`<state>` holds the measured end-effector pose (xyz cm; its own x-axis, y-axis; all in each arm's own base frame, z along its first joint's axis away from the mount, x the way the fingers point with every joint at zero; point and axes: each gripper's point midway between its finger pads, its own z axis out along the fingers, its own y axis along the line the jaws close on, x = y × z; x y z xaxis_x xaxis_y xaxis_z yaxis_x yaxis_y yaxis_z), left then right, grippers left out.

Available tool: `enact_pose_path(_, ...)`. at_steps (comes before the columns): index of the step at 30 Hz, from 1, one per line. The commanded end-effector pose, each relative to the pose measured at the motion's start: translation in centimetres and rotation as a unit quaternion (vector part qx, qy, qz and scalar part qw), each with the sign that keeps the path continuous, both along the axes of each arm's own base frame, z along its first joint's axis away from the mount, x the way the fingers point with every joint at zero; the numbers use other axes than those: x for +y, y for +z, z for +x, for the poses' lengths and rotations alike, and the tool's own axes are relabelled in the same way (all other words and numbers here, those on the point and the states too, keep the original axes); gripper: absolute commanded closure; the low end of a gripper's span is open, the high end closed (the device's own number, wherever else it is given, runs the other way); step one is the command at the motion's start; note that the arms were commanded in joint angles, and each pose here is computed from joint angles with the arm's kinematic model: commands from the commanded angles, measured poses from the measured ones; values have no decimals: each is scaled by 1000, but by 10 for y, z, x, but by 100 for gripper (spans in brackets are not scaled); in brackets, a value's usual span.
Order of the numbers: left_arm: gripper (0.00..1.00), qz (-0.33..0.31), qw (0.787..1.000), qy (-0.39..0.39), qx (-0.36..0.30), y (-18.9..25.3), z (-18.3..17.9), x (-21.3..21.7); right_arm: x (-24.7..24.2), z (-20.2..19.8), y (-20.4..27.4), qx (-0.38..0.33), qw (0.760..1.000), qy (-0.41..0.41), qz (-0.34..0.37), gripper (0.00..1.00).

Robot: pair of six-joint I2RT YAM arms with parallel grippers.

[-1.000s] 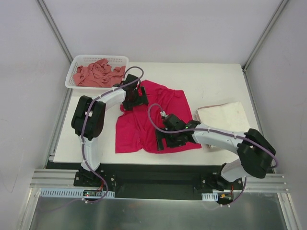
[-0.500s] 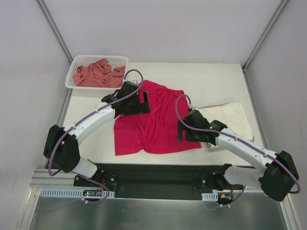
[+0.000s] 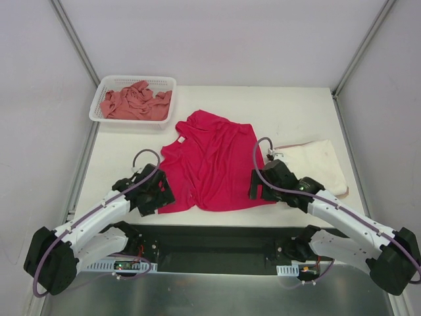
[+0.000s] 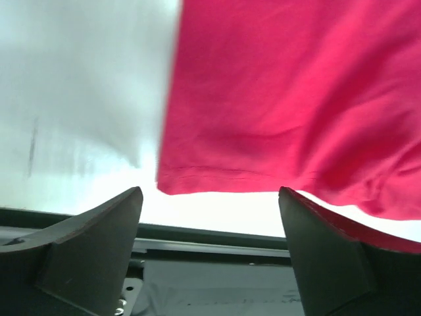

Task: Fold and stack the t-shirts
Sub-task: Flatten the tshirt out

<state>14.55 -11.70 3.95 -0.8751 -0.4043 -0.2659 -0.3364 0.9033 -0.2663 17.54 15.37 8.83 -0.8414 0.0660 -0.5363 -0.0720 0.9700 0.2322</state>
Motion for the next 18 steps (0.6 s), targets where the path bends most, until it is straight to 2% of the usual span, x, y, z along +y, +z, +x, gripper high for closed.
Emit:
enact_pose_path(1,20,14,995,88,37,-14,-19,17,7,4,-4,2,1000,-9,13,3)
enact_pose_path(2,23,20,995,93,35,-16,-18,20,6,3,-5,3,1000,-9,12,3)
enact_pose_path(3,31,23,994,97,35,-15,-17,20,8,4,-5,3,1000,-6,13,3)
enact_pose_path(5,38,32,994,98,41,-17,-16,21,7,4,-6,4,1000,-6,9,3)
enact_pose_path(6,47,38,993,101,40,-17,-14,22,6,4,-7,4,1000,-8,7,3)
enact_pose_path(7,50,44,993,100,48,-19,-15,23,5,4,-7,4,1000,-9,5,3)
enact_pose_path(10,57,56,991,104,65,-26,-19,26,2,4,-8,2,1000,-13,1,3)
enact_pose_path(18,64,111,983,127,66,-36,-14,43,3,3,-15,13,1000,-10,-7,3)
